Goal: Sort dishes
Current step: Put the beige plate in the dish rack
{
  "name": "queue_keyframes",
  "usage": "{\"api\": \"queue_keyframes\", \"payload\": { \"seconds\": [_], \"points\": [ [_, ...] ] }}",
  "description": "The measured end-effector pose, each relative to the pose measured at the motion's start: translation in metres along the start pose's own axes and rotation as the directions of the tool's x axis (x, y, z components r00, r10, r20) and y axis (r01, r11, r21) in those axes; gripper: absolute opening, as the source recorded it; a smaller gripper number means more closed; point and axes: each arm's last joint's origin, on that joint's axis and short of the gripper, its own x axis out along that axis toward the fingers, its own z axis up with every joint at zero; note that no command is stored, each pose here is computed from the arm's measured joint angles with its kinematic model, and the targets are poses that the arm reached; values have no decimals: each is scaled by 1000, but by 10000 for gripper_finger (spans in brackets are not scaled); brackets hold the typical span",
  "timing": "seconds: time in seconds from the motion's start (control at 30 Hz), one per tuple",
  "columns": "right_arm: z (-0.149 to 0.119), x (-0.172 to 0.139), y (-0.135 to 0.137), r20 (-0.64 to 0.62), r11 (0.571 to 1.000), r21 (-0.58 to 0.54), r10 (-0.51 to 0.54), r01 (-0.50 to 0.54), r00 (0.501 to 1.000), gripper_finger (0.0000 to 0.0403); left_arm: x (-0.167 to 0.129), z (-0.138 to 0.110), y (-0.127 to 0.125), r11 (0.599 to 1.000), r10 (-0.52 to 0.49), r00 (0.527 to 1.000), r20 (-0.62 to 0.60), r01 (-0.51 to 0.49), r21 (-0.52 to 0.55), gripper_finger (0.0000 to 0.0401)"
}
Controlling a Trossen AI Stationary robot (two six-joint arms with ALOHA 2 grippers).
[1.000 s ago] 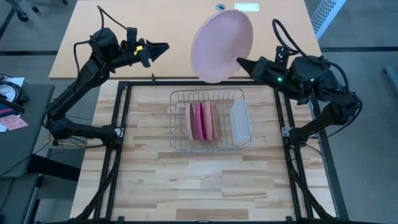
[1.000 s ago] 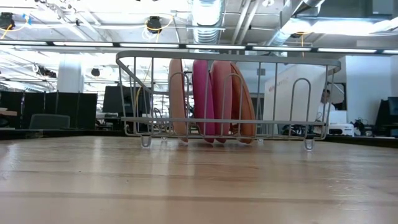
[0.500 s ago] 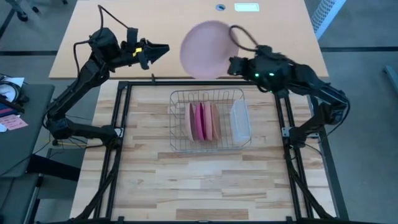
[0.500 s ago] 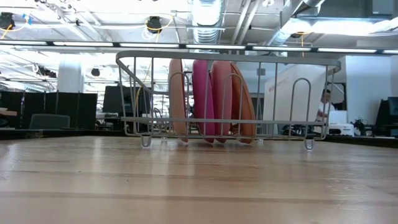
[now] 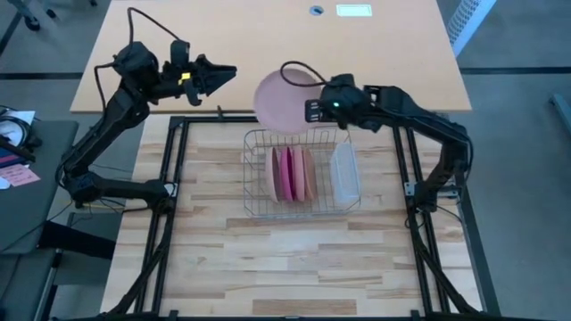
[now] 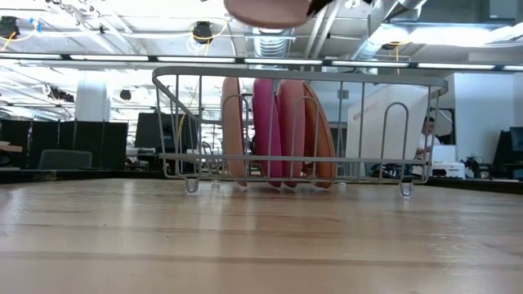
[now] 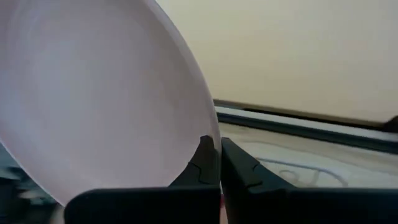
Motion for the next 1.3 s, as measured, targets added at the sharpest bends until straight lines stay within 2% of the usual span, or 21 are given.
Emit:
{"api": "queue_keyframes", "payload": {
  "seconds": [0.13, 0.33, 0.43, 0.63, 0.7, 0.77, 0.9, 1.07, 1.13, 1.3],
  "points": [
    [-5, 20, 1, 6, 990, -96, -103, 104, 995, 0, 1, -2, 2, 1000, 10, 1000, -14, -10, -10, 132],
    [-12, 48, 6, -4, 962, -213, -175, 170, 985, 0, 1, -3, 2, 1000, 14, 1000, -21, -15, -15, 132],
    [-16, 52, 9, 4, 954, -234, -192, 188, 981, 0, 1, -3, 2, 1000, 18, 1000, -23, -19, -17, 132],
    [-9, 48, 12, 24, 964, -233, -126, 128, 992, 0, 1, -3, 3, 999, 32, 999, -25, -32, -15, 132],
    [-7, 45, 10, -17, 968, -239, -81, 74, 997, 0, 1, -4, 3, 999, 32, 999, -26, -33, -15, 132],
    [-7, 46, 7, -117, 972, -234, -27, -1, 993, 0, 1, -4, 3, 999, 35, 999, -31, -36, -19, 132],
    [-12, 50, -3, -382, 967, -214, 50, -141, 923, 0, 1, -5, 4, 999, 38, 999, -37, -39, -13, 132],
    [-12, 43, -7, -529, 951, -136, 168, -279, 832, 0, 1, -5, 4, 999, 41, 999, -34, -42, -10, 132],
    [-11, 36, -5, -556, 925, -119, 239, -361, 796, 0, 1, -5, 4, 999, 42, 999, -34, -42, -10, 132],
    [-9, 24, -4, -656, 814, -57, 406, -578, 637, 0, 1, -5, 4, 999, 44, 999, -32, -44, -10, 132]
  ]
}}
